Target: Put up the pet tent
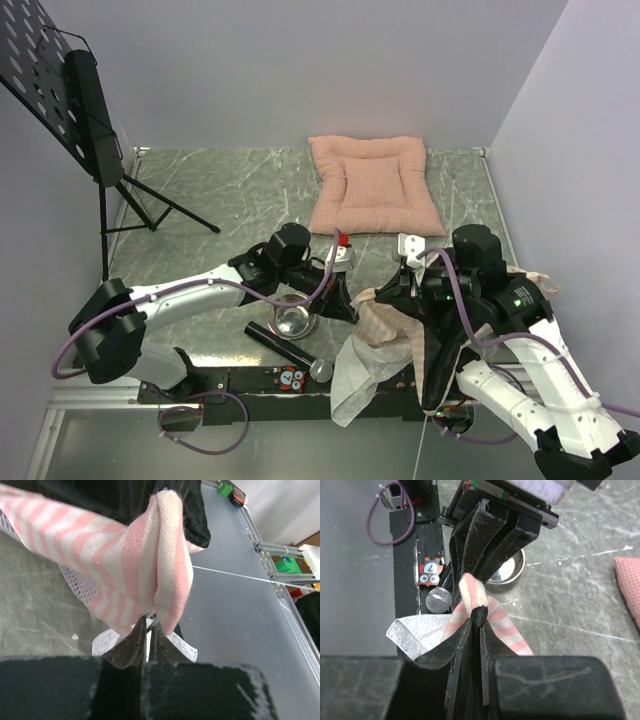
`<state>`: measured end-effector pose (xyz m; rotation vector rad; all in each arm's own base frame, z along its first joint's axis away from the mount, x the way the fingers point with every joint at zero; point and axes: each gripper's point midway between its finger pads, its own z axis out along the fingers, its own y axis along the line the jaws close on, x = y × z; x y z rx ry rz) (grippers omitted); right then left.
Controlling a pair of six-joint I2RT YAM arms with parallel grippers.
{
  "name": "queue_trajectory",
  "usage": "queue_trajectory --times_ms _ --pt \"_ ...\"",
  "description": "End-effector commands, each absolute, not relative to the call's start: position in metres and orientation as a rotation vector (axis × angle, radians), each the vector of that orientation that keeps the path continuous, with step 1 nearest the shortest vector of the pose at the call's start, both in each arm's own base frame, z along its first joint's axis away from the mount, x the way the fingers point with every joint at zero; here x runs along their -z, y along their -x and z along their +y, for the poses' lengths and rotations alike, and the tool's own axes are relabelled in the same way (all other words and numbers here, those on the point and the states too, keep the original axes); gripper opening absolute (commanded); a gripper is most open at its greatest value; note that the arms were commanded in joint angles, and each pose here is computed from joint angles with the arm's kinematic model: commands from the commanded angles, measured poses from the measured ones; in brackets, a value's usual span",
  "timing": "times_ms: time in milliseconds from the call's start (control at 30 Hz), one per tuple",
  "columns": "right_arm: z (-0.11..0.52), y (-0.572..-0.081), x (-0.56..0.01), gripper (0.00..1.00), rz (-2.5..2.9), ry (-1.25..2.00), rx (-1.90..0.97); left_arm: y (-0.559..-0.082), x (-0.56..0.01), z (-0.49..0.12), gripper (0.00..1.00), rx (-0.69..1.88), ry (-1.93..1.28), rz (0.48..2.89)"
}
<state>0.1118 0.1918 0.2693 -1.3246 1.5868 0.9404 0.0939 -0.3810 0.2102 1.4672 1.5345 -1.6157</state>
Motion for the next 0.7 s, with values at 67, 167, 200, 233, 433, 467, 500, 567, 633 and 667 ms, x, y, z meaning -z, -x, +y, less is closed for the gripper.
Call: queue_trajectory --times_ms 67,167,200,233,433,467,500,567,633,667 --pt "0.201 -0.105 -0.29 0.16 1.49 1.342 -1.003 -0.096 -0.177 -0.383 0.01 1.573 -1.477 1.73" --pt "0.202 -0.105 -0.285 0.11 1.5 1.359 -1.017 -0.097 -0.173 -0.385 0.01 1.569 -1.489 1.774" --pt "0.202 -0.104 -0.282 0.1 1.51 1.368 -1.022 -0.098 -0.174 -0.386 0.01 1.567 -1.491 1.776" --pt "0.202 -0.103 -0.277 0.08 1.521 1.385 -1.021 -0.099 -0.176 -0.388 0.01 1.568 -1.49 1.776" --pt "0.196 -0.093 -0.25 0.02 1.583 1.467 -1.022 -0.102 -0.197 -0.39 0.01 1.578 -1.455 1.745" --pt "0.196 -0.091 -0.25 0.01 1.574 1.474 -1.029 -0.105 -0.199 -0.39 0.01 1.573 -1.44 1.74" --pt "0.197 -0.089 -0.253 0.0 1.56 1.472 -1.026 -0.107 -0.206 -0.389 0.01 1.556 -1.42 1.718" --pt "0.198 -0.088 -0.263 0.0 1.524 1.472 -1.016 -0.115 -0.22 -0.389 0.01 1.499 -1.395 1.664" --pt "0.199 -0.089 -0.28 0.06 1.467 1.467 -0.996 -0.124 -0.235 -0.389 0.01 1.441 -1.372 1.617" --pt "0.199 -0.09 -0.289 0.12 1.438 1.461 -0.985 -0.128 -0.245 -0.388 0.01 1.413 -1.362 1.592"
